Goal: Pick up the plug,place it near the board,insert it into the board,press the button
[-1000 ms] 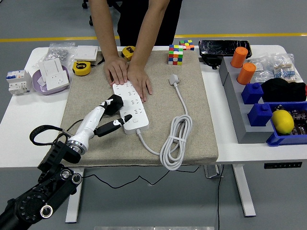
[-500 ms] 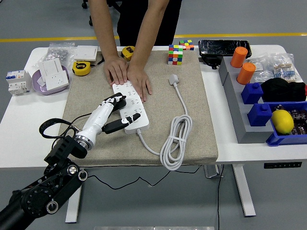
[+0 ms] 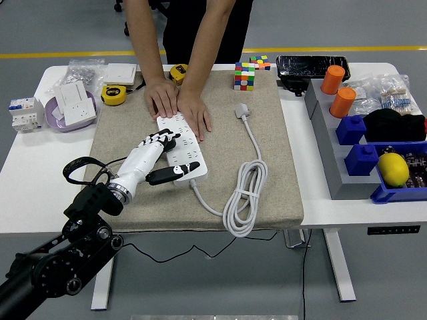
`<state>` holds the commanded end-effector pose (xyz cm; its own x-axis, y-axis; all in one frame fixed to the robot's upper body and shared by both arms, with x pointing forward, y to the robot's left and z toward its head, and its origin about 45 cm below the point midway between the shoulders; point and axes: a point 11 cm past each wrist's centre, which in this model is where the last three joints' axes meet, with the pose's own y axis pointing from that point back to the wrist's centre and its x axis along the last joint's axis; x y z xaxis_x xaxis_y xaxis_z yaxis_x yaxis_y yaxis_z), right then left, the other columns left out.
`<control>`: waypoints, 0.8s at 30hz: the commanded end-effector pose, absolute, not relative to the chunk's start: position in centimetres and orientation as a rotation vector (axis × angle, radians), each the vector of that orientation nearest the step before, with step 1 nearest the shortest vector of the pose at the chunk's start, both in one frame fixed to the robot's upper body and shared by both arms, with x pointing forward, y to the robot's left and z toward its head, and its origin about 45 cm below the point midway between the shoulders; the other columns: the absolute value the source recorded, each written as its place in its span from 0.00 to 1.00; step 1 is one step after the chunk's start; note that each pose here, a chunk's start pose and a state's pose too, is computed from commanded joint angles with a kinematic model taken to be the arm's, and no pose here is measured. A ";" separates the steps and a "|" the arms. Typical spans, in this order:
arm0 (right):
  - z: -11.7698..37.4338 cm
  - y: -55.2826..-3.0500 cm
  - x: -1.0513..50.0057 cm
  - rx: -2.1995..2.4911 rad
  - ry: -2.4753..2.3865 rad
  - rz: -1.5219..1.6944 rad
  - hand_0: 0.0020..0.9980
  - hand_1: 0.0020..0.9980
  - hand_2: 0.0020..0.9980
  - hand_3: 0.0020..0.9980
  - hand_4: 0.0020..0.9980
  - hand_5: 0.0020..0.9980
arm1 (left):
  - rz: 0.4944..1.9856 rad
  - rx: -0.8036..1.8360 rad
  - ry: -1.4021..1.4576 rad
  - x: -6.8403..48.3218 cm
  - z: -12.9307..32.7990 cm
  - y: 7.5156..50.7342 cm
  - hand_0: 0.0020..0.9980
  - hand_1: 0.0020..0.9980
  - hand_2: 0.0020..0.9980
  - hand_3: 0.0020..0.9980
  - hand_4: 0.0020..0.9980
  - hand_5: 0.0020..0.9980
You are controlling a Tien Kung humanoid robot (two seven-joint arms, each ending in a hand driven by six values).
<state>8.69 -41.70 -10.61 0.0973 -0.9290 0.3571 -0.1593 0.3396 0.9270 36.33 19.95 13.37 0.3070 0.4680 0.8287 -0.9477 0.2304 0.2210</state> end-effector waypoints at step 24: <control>-10.6 -41.8 8.5 1.092 -1.358 -0.784 0.62 0.58 0.62 0.54 0.88 0.61 | 1.032 0.884 -0.813 36.8 14.1 19.2 1.00 0.99 0.94 0.92 1.00 0.97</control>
<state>8.50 -41.78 -10.62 0.1019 -0.9283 0.3577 -0.1547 0.3404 0.9274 36.77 19.24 14.06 0.3032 0.3613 0.8818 -0.9419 0.2540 0.2198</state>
